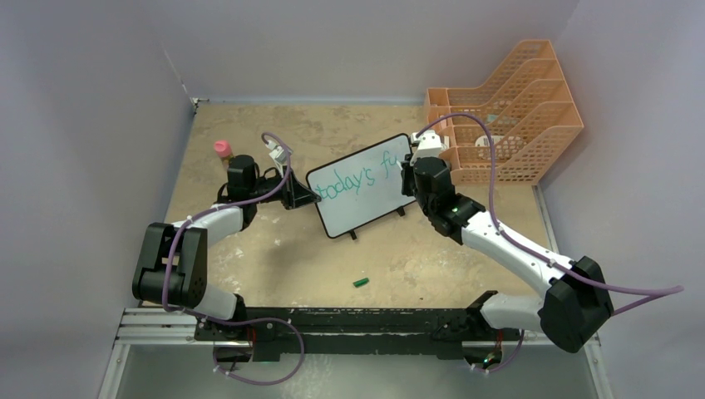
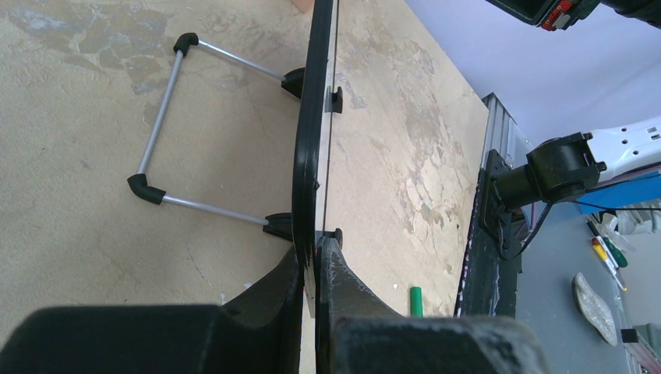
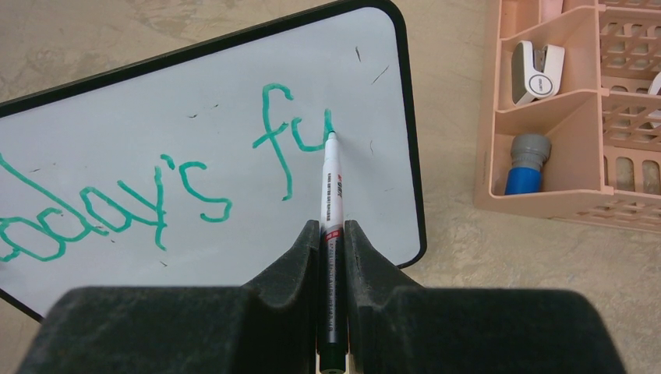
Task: Write a sentence on the whiteboard
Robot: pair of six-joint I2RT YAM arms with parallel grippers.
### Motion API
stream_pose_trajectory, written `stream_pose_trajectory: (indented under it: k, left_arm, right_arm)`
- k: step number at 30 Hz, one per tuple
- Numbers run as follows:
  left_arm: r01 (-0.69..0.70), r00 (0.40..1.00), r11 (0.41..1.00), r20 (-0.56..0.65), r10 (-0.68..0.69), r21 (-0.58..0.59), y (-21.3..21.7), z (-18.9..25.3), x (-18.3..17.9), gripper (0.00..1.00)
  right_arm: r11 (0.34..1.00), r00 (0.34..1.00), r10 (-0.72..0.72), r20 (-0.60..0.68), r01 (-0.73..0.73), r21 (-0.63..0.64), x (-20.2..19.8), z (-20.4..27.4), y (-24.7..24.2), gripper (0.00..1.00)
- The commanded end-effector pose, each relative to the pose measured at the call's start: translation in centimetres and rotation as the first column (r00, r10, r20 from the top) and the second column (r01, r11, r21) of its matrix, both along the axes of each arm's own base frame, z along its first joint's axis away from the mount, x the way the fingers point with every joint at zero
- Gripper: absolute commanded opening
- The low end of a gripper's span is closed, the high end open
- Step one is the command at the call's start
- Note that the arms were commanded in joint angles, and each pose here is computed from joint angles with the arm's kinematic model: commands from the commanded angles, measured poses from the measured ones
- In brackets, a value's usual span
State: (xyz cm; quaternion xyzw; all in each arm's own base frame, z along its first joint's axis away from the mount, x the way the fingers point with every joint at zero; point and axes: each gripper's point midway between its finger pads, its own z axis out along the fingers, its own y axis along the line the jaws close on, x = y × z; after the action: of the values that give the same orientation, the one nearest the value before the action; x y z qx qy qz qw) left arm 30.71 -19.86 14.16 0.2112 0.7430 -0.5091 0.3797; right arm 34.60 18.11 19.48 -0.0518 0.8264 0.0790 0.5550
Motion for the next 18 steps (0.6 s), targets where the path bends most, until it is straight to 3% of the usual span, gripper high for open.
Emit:
stream_pose_trajectory:
  k: [1,18]
  left_arm:
    - [-0.013,0.995,1.0,0.094,0.012,0.013,0.13,1.61,1.11,0.0]
    - [-0.013,0.995,1.0,0.095,0.012,0.012,0.13,1.66,1.13,0.0]
  right_arm:
    - [1.0,1.0,-0.017,0.012,0.016,0.019,-0.08,0.46,-0.44,0.0]
    - [1.0,1.0,-0.026,-0.01,0.026,0.0,-0.36,-0.33,-0.85,0.0]
